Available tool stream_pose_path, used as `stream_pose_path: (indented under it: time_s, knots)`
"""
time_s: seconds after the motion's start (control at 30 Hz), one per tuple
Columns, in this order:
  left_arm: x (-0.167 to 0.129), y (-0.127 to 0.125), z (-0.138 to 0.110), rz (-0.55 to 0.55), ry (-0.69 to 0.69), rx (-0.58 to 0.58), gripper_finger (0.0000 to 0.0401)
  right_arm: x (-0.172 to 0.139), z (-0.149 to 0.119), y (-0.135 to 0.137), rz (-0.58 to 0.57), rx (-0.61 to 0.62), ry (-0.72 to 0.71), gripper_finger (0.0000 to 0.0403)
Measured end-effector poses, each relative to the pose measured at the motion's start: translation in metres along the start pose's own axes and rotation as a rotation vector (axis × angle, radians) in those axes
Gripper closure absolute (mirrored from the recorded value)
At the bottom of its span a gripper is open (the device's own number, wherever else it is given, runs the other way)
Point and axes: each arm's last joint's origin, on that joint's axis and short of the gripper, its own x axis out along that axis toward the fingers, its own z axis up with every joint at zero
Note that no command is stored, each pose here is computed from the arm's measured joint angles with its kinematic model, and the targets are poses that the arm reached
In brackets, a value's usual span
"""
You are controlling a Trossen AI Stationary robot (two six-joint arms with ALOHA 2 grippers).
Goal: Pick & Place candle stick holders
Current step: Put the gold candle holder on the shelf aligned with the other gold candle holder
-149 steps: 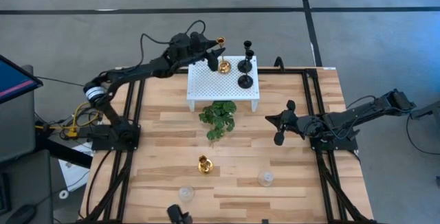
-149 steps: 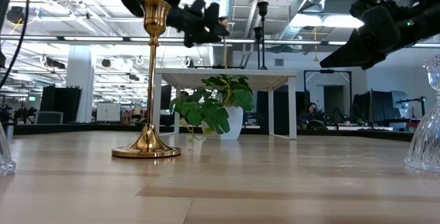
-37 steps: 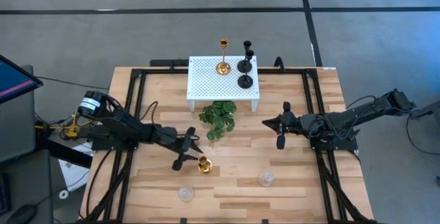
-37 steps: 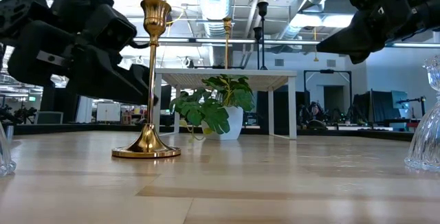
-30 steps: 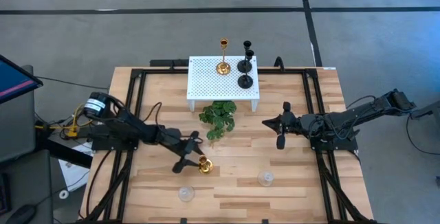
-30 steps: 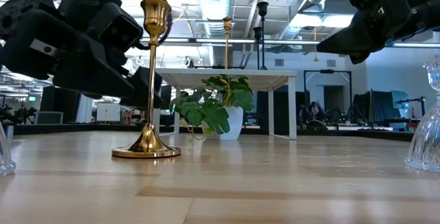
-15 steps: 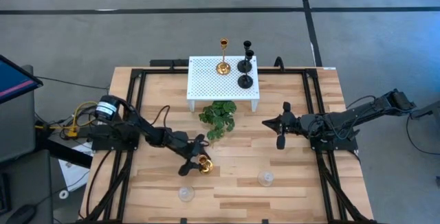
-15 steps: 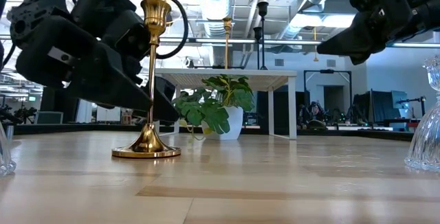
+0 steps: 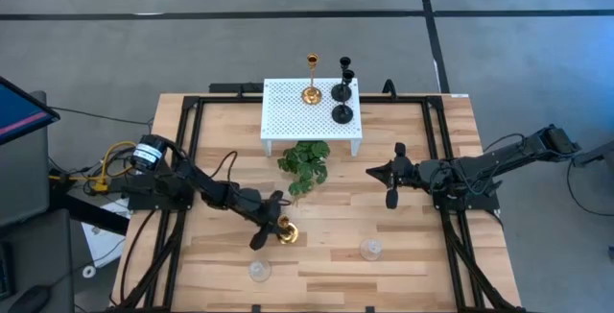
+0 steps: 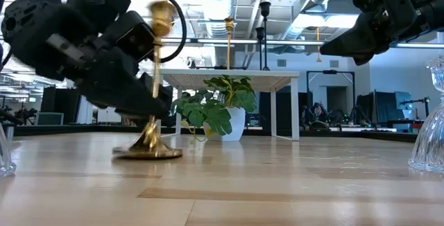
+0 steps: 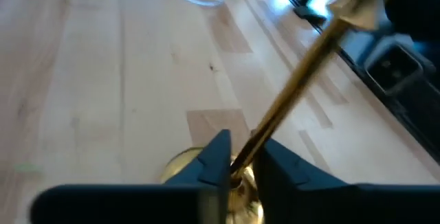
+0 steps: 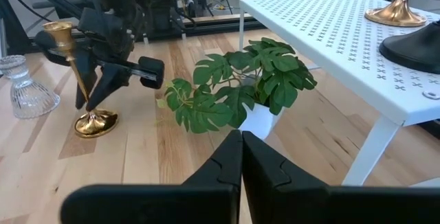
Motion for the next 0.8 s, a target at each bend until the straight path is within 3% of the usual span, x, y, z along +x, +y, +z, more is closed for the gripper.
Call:
stream_pose_path:
  time_s: [0.1, 0.23, 0.47, 0.8]
  knots:
    - [-0.002, -0.002, 0.005, 0.032, -0.03, -0.075, 0.0384, 0.0, 0.0, 0.0, 0.0, -0.005, 0.0, 0.0403]
    - [-0.011, -0.009, 0.019, 0.046, -0.076, -0.082, 0.0383, 0.0, 0.0, 0.0, 0.0, -0.009, 0.003, 0.0403]
    - [-0.038, -0.018, 0.051, 0.257, -0.077, -0.14, 0.0386, 0.0, -0.002, 0.0, -0.002, -0.016, 0.016, 0.0403]
    - [-0.066, -0.022, 0.129, 0.423, -0.11, 0.013, 0.0386, 0.0, -0.003, 0.0, -0.004, -0.02, 0.024, 0.0403]
